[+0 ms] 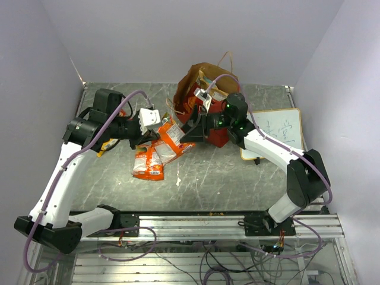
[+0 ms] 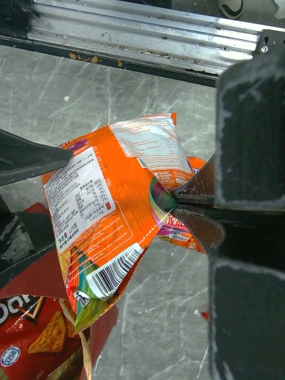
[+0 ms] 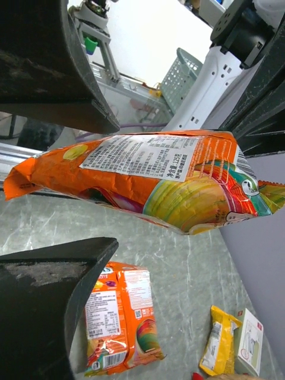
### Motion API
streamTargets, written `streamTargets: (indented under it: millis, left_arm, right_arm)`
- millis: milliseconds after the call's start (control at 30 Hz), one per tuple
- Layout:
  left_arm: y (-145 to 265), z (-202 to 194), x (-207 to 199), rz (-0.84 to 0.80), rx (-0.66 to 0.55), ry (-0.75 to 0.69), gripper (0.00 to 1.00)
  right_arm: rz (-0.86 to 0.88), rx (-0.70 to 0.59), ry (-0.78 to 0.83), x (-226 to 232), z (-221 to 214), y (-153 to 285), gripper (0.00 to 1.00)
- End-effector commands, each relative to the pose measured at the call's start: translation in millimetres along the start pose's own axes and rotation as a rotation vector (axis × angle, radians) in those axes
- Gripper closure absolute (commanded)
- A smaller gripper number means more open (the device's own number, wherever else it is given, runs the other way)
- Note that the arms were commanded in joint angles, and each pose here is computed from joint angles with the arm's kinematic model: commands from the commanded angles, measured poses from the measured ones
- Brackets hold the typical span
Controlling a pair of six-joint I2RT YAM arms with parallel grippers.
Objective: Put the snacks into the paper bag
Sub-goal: Place the snack in the paper bag.
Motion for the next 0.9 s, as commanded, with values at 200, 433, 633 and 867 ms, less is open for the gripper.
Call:
streamTargets:
  millis: [200, 433, 633, 867]
  left_arm:
    - [-3, 21, 7, 0.054, -0.115, 0.019, 0.93]
    - [-4, 14, 10, 0.086, -0.114, 0.018, 0.88]
    - [-1, 16, 13, 0.132, -0.138, 0.033, 0.59]
    - [10, 21, 14, 0.197, -0.156, 0.038, 0.38]
  right_arm:
    - [0.029, 0.003, -0.029, -6, -1, -9, 0.51]
    - [-0.005, -0.02, 0.014, -12, 16, 10, 0.74]
    - [-0.09, 0.002, 0.134, -19, 32, 35, 0.96]
    - [-0.17, 0.033, 0.304, -7, 66, 63, 1.0]
Point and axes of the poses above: each gripper's point midway between its finger pads, its own y axis back along the fingers, its own x axis along the line the jaws close on, z = x × y, the point moved 7 cm from there along y, back along the fingers, and after that the axes turned 15 degrees about y, right-handed, at the moved point
